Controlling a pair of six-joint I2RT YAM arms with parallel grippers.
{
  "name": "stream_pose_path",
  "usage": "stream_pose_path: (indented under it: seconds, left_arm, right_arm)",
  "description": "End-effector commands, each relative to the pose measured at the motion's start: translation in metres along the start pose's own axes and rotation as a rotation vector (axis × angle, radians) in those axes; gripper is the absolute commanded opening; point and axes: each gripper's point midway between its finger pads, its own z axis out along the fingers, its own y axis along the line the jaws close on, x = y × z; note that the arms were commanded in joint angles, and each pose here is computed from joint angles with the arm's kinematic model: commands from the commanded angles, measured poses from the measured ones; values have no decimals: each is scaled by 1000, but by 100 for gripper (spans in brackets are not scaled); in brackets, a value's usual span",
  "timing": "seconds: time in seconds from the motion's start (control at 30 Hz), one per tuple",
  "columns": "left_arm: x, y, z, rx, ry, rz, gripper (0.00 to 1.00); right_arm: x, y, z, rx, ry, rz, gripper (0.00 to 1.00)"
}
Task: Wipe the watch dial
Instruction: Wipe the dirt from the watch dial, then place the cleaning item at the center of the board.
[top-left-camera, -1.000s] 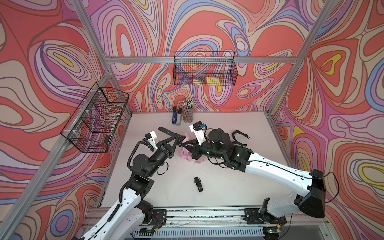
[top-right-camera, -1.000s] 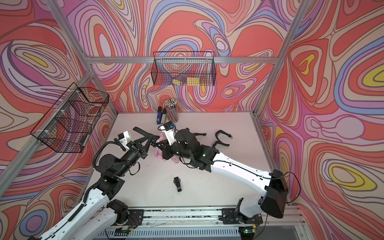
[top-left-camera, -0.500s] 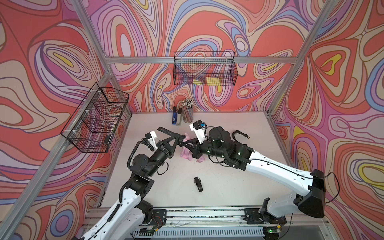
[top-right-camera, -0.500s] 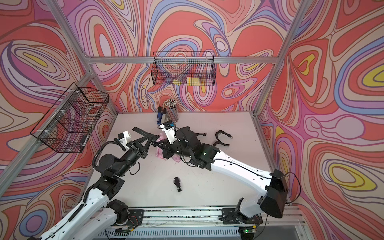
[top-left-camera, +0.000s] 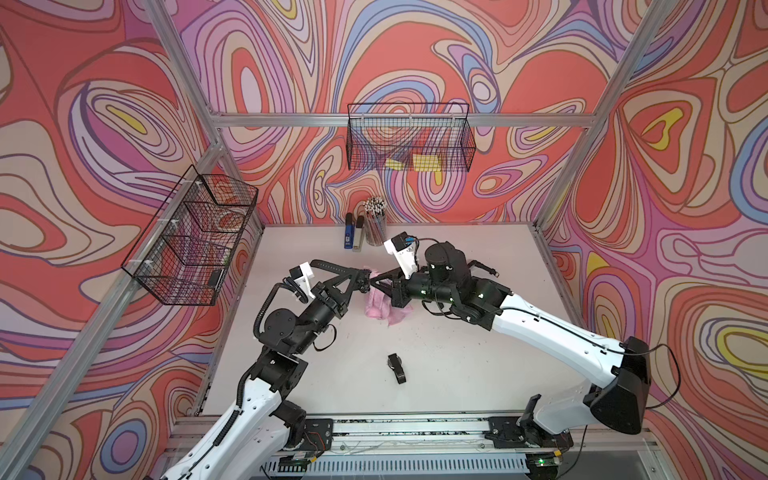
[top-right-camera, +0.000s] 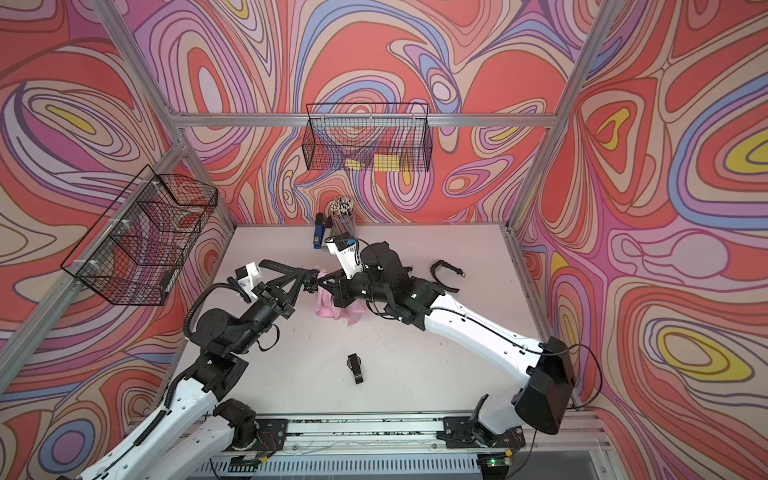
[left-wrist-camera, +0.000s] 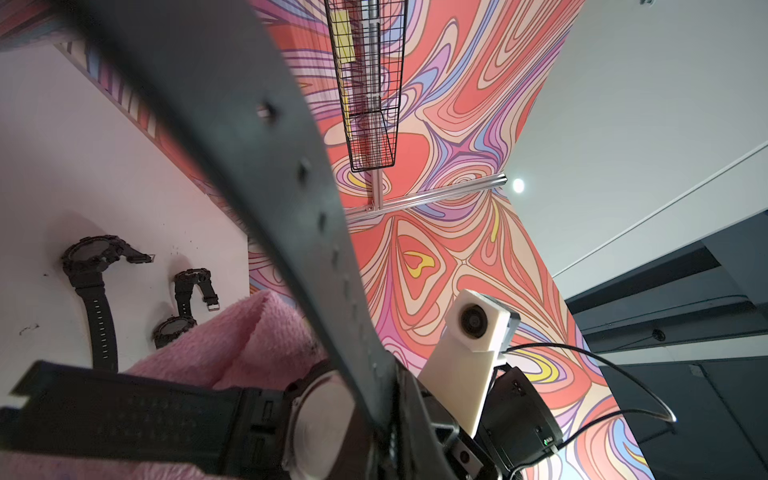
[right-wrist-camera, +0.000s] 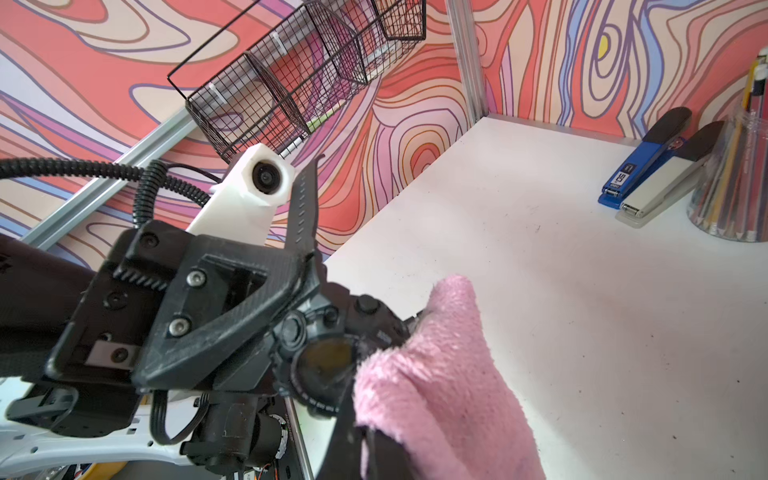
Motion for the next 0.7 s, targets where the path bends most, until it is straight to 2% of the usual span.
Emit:
stream_pose_path:
  seconds: [0.0, 0.1, 0.23, 0.43, 0.53, 0.63, 0.67]
  left_arm:
    - [20, -54, -8, 170, 105, 31, 0]
    - [21, -53, -8, 170, 107, 30, 0]
    - [24, -57, -7, 180, 134, 54, 0]
    - [44, -67, -5, 244, 261, 84, 0]
    - [55, -74, -3, 293, 344, 61, 0]
    - [62, -73, -1, 299, 396, 26, 0]
    - [62, -71, 0, 292, 401, 17, 0]
  right_arm:
    - [-4, -19, -24, 103, -37, 8, 0]
    - [4, -24, -37, 143, -24, 9, 0]
    - [32, -39, -38, 188, 27, 41, 0]
    - [90, -63, -31, 229, 123, 110, 0]
    - [119, -62, -25, 170, 168, 118, 0]
    - [134, -50, -25, 68, 156, 99, 0]
    - [136, -48, -26, 46, 154, 84, 6]
